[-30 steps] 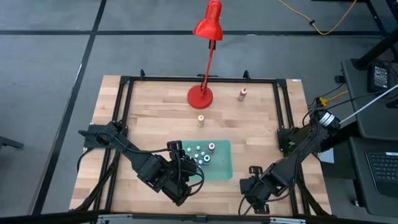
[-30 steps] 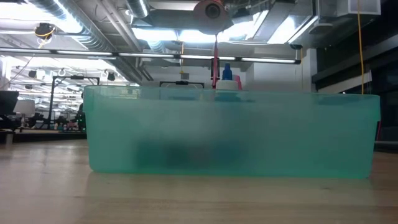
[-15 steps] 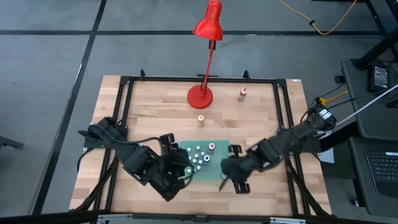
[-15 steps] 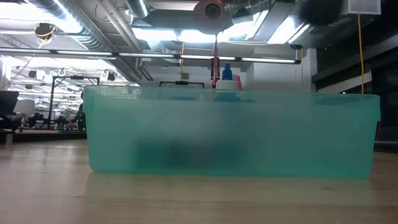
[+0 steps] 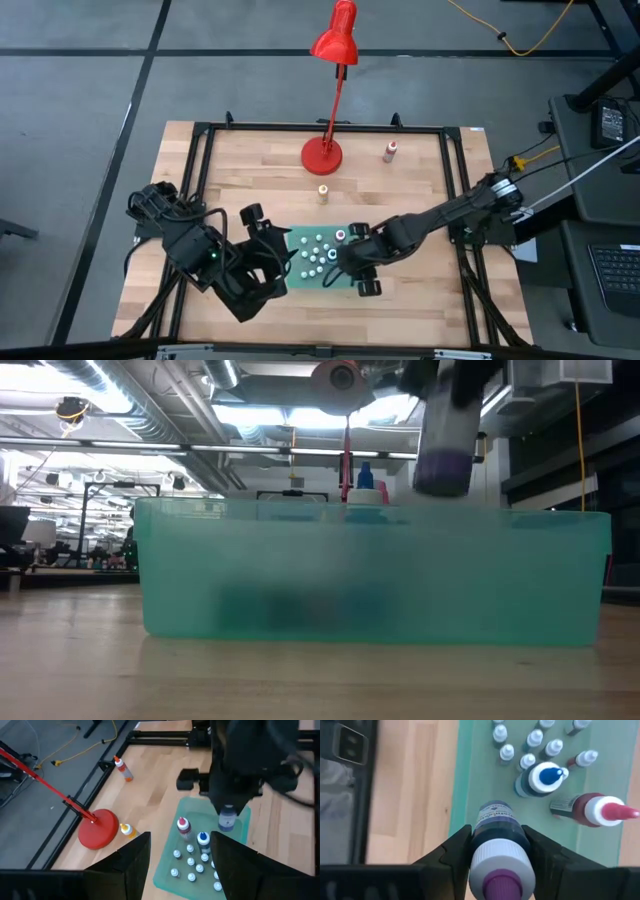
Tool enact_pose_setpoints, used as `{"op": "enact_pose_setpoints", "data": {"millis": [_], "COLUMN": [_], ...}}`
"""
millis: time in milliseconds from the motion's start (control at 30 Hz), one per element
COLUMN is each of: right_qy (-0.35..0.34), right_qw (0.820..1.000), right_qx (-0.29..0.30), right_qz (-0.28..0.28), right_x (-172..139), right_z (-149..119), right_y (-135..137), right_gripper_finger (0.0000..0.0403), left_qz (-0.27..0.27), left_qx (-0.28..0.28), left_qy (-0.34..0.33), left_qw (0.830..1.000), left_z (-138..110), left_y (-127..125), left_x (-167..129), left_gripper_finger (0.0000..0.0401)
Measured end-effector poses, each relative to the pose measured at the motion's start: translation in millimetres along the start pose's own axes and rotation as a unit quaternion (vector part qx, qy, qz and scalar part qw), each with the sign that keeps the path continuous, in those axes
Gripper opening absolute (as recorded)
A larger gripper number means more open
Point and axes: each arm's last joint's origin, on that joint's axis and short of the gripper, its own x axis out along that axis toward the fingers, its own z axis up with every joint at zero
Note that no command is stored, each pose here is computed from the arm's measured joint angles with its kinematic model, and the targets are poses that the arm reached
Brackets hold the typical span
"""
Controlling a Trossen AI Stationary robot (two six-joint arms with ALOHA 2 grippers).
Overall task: Pick & Place food coloring
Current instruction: Put the big purple food coloring bottle into the blue bin
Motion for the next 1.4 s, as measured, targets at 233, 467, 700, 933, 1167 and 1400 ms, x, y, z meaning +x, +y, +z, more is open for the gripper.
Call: {"op": "enact_pose_setpoints", "data": {"millis": [233,467,700,933,1167,1400], "right_qy": [0.049,0.078,0.065,0.046,0.045,0.046], "right_qw": [0.999,0.997,0.998,0.999,0.998,0.998], "right_qx": [0.007,0.009,0.015,0.027,0.033,0.038], "right_qz": [-0.002,-0.003,0.002,0.008,0.008,0.017], "right_x": [37.7,64.9,72.9,73.7,73.6,73.7], "right_z": [2.4,2.1,6.0,9.7,11.2,12.3], "right_y": [-5.3,-6.6,-7.2,-6.1,-11.0,-15.3], "right_gripper_finger": [0.0163,0.0160,0.0162,0.0162,0.0162,0.0163], "left_qz": [0.002,0.002,0.002,0.002,0.008,0.011], "left_qx": [0.000,-0.005,-0.010,-0.014,-0.014,-0.014], "left_qy": [-0.002,-0.003,-0.003,-0.003,-0.008,-0.011], "left_qw": [1.000,1.000,1.000,1.000,1.000,1.000], "left_z": [0.0,0.0,0.0,0.0,0.3,0.5], "left_y": [0.0,0.0,0.0,0.0,0.2,0.4], "left_x": [-0.2,-0.2,-0.2,-0.2,-0.1,-0.1], "left_gripper_finger": [0.0198,0.0198,0.0198,0.0198,0.0198,0.0198]}}
